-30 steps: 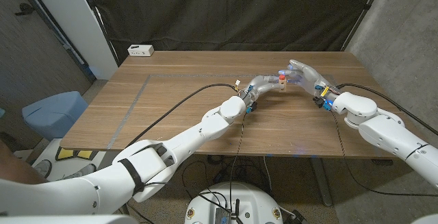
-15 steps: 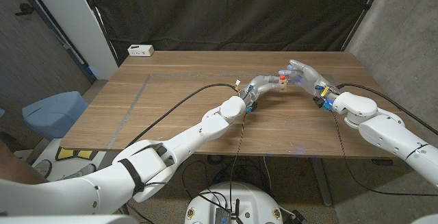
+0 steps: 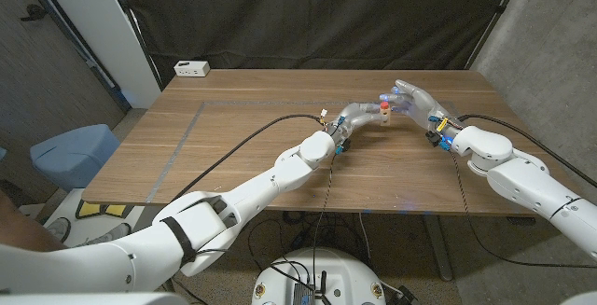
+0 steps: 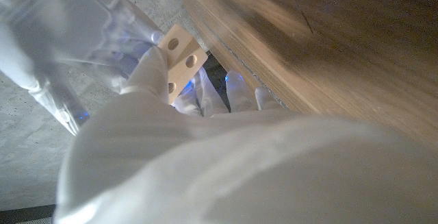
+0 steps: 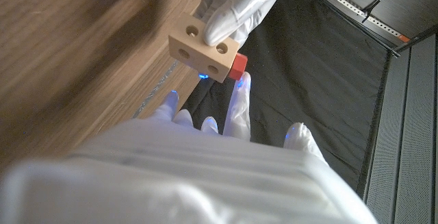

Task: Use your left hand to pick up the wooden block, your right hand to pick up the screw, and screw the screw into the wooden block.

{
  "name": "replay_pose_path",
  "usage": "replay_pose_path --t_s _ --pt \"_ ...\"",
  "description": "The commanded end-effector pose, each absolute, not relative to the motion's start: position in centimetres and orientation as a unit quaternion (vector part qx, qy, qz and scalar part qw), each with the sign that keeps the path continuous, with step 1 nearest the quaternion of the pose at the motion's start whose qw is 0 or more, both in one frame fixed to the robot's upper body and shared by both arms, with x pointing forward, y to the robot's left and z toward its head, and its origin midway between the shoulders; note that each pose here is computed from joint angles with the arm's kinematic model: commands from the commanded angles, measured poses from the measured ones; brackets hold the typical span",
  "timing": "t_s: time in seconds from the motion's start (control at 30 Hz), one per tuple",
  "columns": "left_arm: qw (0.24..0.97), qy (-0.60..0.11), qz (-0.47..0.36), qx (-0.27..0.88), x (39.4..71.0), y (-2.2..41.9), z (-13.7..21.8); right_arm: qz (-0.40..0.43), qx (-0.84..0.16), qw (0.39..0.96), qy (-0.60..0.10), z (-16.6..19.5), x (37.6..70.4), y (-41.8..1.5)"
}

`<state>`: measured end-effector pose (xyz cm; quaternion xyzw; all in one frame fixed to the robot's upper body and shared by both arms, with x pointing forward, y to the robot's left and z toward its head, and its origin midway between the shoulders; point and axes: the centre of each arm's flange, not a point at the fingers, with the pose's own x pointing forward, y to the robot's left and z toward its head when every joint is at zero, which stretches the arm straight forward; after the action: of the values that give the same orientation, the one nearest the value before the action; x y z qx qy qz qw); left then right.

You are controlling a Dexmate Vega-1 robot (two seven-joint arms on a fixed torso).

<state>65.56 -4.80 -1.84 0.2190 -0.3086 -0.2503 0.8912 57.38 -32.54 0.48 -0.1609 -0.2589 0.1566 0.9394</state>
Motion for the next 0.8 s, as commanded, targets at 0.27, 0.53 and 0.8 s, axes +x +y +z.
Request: replay_pose_path --t_s 0.27,0.53,0.8 --pt "0.892 -0.310 -0.248 0.218 65.5 -4.7 -1.9 0.154 -0.161 0.941 -0.255 0.5 57.8 -32.7" --pt "0.892 -0.310 -0.248 0.219 65.7 -4.8 -1.7 0.160 -0.163 0.942 -0.248 0.6 58.2 -32.7" --pt "0.891 -0.308 -0.251 0.219 65.9 -5.0 -1.6 0.162 -0.163 0.943 -0.242 0.6 58.5 -32.7"
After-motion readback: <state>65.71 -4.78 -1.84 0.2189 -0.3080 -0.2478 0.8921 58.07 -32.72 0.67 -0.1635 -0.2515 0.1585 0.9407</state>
